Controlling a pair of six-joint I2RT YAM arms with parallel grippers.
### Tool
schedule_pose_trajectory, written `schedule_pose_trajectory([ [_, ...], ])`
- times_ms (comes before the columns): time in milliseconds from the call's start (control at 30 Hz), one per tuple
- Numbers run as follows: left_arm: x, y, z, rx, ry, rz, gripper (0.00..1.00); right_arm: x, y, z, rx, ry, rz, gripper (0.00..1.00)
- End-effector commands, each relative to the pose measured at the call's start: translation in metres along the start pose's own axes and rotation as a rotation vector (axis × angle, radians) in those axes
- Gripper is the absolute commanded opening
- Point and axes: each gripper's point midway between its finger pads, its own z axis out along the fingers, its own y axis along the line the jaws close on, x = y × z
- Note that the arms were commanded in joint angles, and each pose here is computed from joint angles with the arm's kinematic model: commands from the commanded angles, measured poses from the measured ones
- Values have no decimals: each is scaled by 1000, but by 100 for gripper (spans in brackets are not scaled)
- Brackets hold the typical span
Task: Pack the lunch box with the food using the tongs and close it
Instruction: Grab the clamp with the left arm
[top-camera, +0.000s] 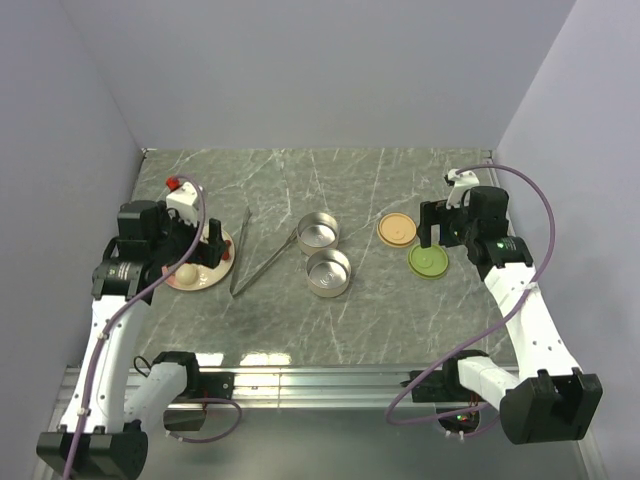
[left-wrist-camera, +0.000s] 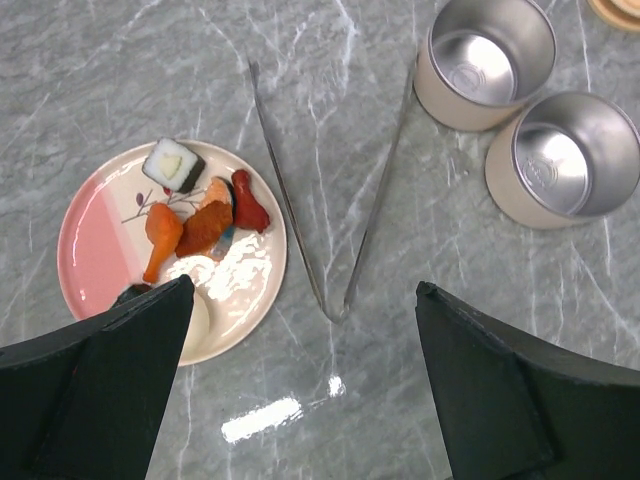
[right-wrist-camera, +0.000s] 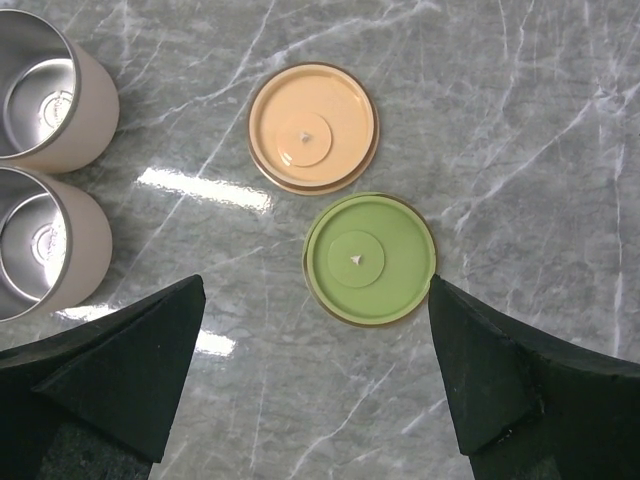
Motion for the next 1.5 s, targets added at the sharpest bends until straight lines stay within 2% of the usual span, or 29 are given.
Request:
schedule_pose_trajectory([
  [0, 4, -7, -6, 24, -31, 47, 99, -5, -1, -1, -7, -22, -10, 99],
  [100, 12, -1, -9, -11, 2, 63, 99, -4, 0, -2, -8, -28, -12, 99],
  [200, 22, 22, -3, -129, 65, 35, 100, -2, 3, -3, -26, -36, -15, 99],
  [300, 51, 23, 11, -70, 241, 70, 99, 0, 6, -3, -44, -27, -18, 98],
  [333, 73, 20, 16, -23, 354, 80, 98, 1, 5, -2, -40, -21, -16, 98],
  [467, 104, 13, 20, 57, 494, 111, 99, 1, 4, -1, -38, -12, -16, 98],
  [600, 115, 1, 23, 97, 506, 164, 99, 4, 5, 0, -47, -2, -16, 98],
  [700, 131, -9, 32, 123, 583, 158, 99, 4, 5, 0, -48, 2, -14, 98],
  [833, 148, -10, 51, 100, 657, 122, 94, 3, 6, 2, -56, 11, -15, 98],
  [1233, 159, -24, 94, 122, 738, 157, 85, 1, 6, 2, -60, 34, -17, 97],
  [1467, 170, -19, 109, 70, 789, 134, 79, 1, 4, 2, -55, 48, -19, 97],
])
